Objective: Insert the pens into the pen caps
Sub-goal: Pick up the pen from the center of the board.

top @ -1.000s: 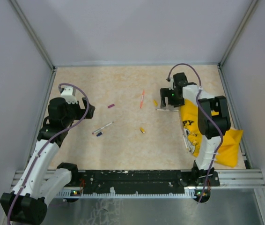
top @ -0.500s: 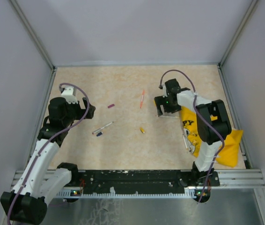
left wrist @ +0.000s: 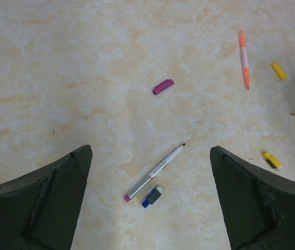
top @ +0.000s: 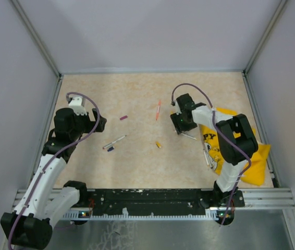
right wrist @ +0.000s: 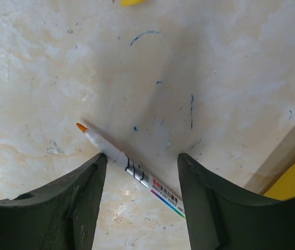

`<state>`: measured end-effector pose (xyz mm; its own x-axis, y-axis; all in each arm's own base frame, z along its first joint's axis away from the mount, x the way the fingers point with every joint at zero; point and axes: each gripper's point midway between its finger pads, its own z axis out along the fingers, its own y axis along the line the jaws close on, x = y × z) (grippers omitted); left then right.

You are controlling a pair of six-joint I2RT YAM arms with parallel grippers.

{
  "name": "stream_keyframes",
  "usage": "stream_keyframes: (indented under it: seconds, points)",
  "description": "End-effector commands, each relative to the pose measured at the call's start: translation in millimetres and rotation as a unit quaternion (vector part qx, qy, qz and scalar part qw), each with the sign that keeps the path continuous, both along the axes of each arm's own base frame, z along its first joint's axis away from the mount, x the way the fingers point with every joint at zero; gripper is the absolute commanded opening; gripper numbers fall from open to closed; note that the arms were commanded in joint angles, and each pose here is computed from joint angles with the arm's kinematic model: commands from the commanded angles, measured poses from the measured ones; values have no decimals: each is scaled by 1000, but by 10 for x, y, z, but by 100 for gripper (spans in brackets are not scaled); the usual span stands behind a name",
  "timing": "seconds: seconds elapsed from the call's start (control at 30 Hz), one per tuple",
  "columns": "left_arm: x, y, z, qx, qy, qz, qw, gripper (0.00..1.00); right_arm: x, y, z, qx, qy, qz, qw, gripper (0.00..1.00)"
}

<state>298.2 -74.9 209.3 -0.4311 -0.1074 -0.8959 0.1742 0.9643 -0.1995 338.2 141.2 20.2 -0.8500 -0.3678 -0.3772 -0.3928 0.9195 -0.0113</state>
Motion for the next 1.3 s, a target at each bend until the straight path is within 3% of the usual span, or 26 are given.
stream_keyframes:
  seconds: [0.0,0.23,0.37,0.67,0.8,0.97,1.27]
  points:
    - [62,-12,175,0,-28,-7,1000,100,-345,-40,-135,-13,50,-5,999,56]
    - [58,-17,181,-1,-29,-9,1000,100,-509,-83,-178,-10,55,-39,998,45]
    - [58,-22,177,-2,-28,-9,1000,100,-599,-104,-191,-14,65,-61,996,34]
    - [51,-24,188,-5,-30,-9,999,100,-702,-71,-163,-7,57,-89,994,23]
    - [51,60,189,-8,-27,22,999,100,-716,-67,-178,3,45,-108,993,14]
    - [23,130,196,-22,-25,53,998,100,-702,-40,-37,33,12,-128,991,12]
    - [-121,-135,95,-49,15,-19,998,100,-571,128,532,147,-102,-136,974,10]
